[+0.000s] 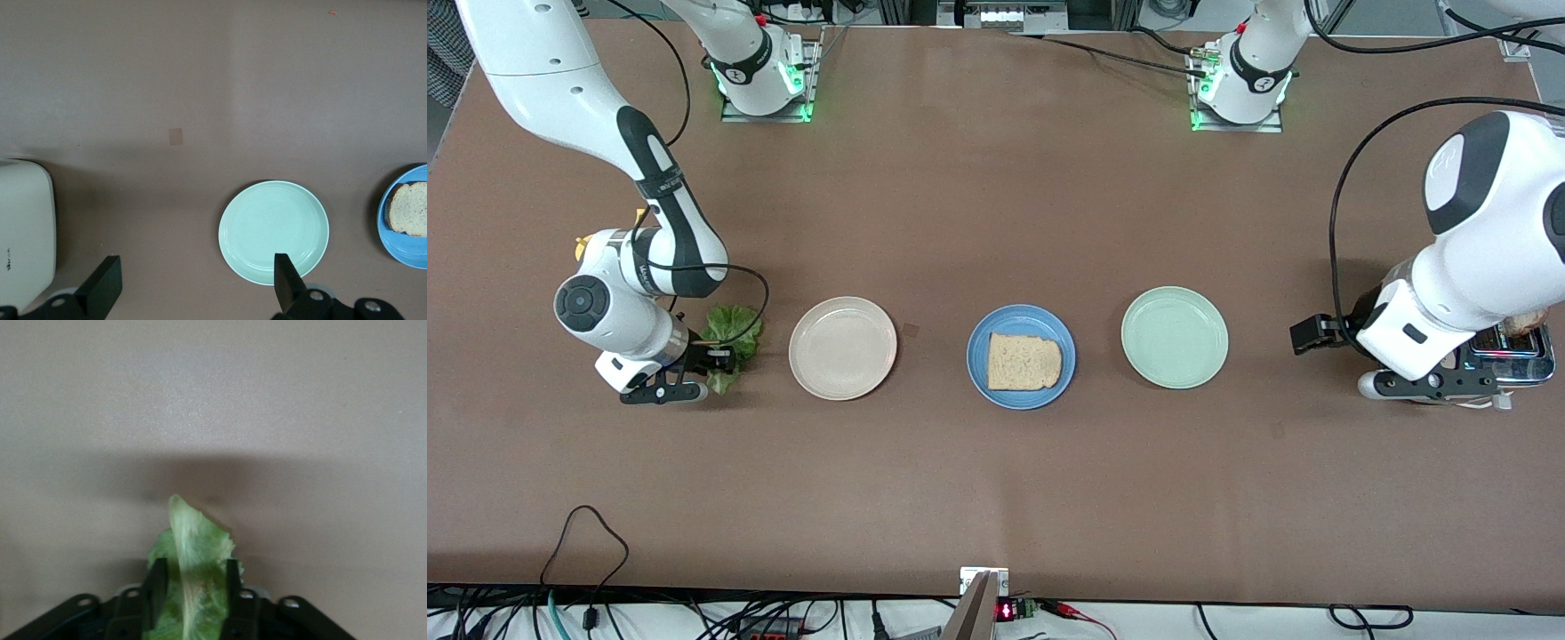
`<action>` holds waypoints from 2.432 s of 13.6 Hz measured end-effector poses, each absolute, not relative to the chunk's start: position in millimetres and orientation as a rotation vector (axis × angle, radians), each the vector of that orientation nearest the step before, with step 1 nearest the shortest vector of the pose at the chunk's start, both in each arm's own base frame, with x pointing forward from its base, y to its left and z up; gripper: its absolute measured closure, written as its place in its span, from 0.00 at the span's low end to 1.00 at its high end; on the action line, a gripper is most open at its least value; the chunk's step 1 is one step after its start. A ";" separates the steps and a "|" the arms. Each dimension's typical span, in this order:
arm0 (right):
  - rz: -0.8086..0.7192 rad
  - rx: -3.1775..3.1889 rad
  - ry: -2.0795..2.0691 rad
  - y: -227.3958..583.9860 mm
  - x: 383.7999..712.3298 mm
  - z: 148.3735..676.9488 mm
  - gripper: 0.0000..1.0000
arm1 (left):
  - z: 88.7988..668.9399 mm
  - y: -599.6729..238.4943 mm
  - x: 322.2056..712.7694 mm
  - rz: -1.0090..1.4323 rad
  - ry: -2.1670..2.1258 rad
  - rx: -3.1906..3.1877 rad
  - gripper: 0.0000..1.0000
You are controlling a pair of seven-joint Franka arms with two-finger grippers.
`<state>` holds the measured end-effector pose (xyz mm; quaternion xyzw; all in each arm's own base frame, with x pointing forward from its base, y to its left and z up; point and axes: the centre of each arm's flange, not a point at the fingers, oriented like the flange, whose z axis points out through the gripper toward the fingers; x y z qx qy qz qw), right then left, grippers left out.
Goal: Make sandwich in blue plate with both arms
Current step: 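Lift the lettuce with the right gripper while the left gripper withdraws, then place the lettuce leaf onto the bread with the right gripper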
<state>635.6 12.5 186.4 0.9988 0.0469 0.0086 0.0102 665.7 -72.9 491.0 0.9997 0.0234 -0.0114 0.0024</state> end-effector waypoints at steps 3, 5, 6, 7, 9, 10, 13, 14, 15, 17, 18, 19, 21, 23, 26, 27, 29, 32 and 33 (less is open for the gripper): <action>0.023 3.118 0.147 13.0 635.3 184.1 0.84 | 495.5 -67.0 667.4 -0.025 0.059 3.139 0.00; 0.024 3.118 0.147 12.9 635.5 184.4 0.91 | 505.6 -55.0 670.0 0.010 0.080 3.157 0.00; 0.027 3.118 0.147 13.1 636.1 185.1 0.96 | 512.7 -50.0 670.1 0.031 0.078 3.175 0.00; 0.032 3.118 0.147 13.0 637.1 186.5 0.96 | 520.6 -47.2 668.7 0.048 0.075 3.187 0.00; 0.044 3.117 0.142 10.8 640.0 192.2 0.96 | 539.7 -38.4 662.8 0.073 0.099 3.173 0.00; 0.046 3.117 0.137 9.0 641.2 197.1 0.96 | 549.6 -28.2 659.4 0.087 0.118 3.159 0.00; 0.015 3.117 0.134 7.5 641.4 219.1 0.96 | 571.4 3.1 648.6 0.099 0.118 3.157 0.00; -0.009 3.118 0.137 9.0 640.6 228.4 0.96 | 573.9 8.1 643.9 0.070 0.112 3.162 0.00; -0.032 3.119 0.140 12.1 639.9 239.7 0.96 | 574.9 9.4 637.6 0.017 0.089 3.166 0.00; -0.055 3.126 0.103 20.5 638.0 265.7 0.96 | 575.2 4.3 625.5 -0.093 0.035 3.167 0.00; -0.060 3.133 0.052 30.9 636.3 278.8 0.96 | 576.5 1.0 622.0 -0.111 0.026 3.167 0.00; -0.061 3.143 -0.012 48.6 634.4 291.6 0.96 | 576.4 -1.4 619.2 -0.124 0.019 3.167 0.00; -0.075 3.157 -0.188 94.4 630.5 313.7 0.96 | 567.0 -4.6 616.2 -0.146 0.010 3.166 0.00; -0.085 3.168 -0.378 139.0 627.0 328.9 0.96 | 556.0 -6.2 614.2 -0.144 0.005 3.166 0.00; -0.142 3.191 -0.693 198.1 619.1 339.1 0.96 | 550.2 -3.3 608.8 -0.159 0.013 3.167 0.00; -0.157 3.183 -0.786 220.8 617.5 340.5 0.96 | 550.8 -2.0 607.8 -0.159 0.017 3.167 0.00; -0.190 3.135 -0.979 271.5 613.7 334.8 0.96 | 551.9 -0.6 606.8 -0.157 0.020 3.167 0.00; -0.196 3.068 -1.232 332.8 618.7 315.9 0.96 | 551.5 -0.3 605.9 -0.160 0.021 3.167 0.00; -0.180 3.050 -1.318 344.3 623.2 308.6 0.96 | 551.1 -0.2 605.7 -0.161 0.022 3.167 0.00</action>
